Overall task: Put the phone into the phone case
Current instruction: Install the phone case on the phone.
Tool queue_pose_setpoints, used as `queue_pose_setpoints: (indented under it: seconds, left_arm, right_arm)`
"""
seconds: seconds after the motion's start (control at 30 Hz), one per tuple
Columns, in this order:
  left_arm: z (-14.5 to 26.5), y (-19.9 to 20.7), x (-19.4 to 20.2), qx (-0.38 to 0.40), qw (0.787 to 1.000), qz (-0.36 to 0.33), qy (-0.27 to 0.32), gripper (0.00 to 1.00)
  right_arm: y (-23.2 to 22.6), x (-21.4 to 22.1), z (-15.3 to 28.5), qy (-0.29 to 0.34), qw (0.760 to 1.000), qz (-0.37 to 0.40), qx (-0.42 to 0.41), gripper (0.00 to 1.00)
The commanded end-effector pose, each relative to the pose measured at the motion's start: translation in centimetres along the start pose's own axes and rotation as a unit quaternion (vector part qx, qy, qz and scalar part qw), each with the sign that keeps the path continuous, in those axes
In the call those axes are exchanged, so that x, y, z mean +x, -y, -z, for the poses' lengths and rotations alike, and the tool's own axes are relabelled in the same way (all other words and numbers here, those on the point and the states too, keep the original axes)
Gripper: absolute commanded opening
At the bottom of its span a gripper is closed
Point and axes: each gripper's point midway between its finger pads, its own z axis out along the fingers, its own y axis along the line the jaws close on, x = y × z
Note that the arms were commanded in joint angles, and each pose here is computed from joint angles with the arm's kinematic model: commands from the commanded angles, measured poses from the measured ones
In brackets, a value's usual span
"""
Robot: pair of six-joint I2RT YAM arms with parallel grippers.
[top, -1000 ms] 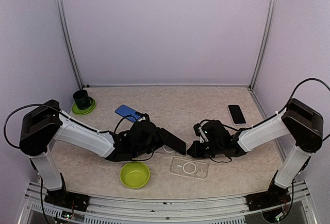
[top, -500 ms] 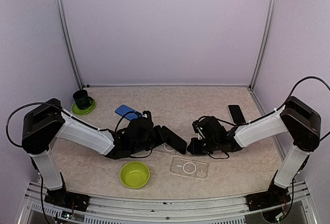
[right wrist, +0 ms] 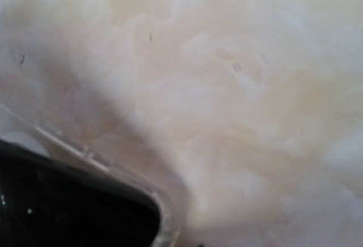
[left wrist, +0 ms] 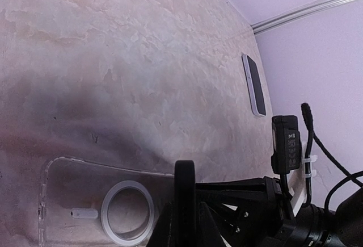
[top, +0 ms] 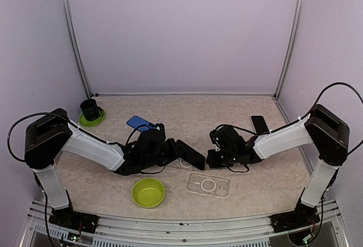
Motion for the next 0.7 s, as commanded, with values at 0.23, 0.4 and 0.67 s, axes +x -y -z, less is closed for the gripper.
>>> queue_pose_setpoints:
  seconds: [0.23, 0.4, 0.67]
  left_arm:
    - [-0.1, -1.7, 7.7, 0.004, 0.988, -0.009, -0.154, 0.00]
    - [0.2, -1.4, 6.5, 0.020, 0.990, 0.000, -0.141, 0.00]
    - [1.8, 0.1, 2.8, 0.079, 0.992, 0.016, -0.094, 0.00]
  right_arm:
    - [-4.7, -0.1, -1.4, 0.010, 0.993, 0.048, -0.111, 0.19]
    - [-2.8, -0.1, -0.2, 0.014, 0.996, 0.035, -0.079, 0.29]
    - [0.0, -1.1, 3.3, 0.043, 0.994, -0.022, -0.095, 0.47]
